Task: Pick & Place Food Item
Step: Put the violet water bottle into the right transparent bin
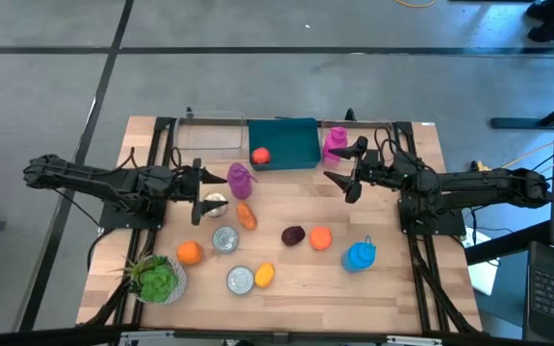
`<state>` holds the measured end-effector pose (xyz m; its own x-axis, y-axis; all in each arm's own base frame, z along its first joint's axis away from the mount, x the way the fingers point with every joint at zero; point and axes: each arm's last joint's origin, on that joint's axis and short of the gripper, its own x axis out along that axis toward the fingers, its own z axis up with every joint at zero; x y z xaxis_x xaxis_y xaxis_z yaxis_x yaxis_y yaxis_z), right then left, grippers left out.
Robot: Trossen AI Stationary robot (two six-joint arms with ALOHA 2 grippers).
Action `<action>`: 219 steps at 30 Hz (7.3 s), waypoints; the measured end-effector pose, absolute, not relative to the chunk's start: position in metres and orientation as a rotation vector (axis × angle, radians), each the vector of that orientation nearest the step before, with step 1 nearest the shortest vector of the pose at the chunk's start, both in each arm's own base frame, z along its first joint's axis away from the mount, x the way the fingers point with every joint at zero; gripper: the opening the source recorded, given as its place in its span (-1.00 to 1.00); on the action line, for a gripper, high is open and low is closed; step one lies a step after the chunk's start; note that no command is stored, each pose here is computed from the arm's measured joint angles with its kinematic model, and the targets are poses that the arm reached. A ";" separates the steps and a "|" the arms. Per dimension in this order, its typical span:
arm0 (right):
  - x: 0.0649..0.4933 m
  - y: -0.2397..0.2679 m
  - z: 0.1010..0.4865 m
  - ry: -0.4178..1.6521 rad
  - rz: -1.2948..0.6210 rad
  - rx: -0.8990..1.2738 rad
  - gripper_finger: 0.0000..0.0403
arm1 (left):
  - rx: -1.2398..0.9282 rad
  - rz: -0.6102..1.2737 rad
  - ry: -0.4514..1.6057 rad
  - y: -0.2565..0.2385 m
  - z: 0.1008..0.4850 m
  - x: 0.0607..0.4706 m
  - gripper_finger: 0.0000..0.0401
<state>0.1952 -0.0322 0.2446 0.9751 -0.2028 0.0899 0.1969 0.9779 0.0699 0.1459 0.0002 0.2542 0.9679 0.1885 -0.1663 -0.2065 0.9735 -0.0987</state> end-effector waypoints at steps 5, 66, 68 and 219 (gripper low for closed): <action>0.195 -0.032 0.244 -0.093 -0.202 0.048 0.69 | -0.150 0.201 0.125 0.000 0.256 0.152 0.48; 0.195 -0.032 0.241 -0.051 -0.193 -0.022 0.69 | -0.088 0.448 0.206 0.056 0.238 0.174 0.42; 0.195 -0.032 0.241 -0.051 -0.193 -0.023 0.69 | -0.088 0.448 0.207 0.056 0.238 0.174 0.37; 0.348 -0.062 0.247 0.067 0.057 0.007 0.69 | 0.000 0.257 0.148 0.069 0.324 0.237 -0.86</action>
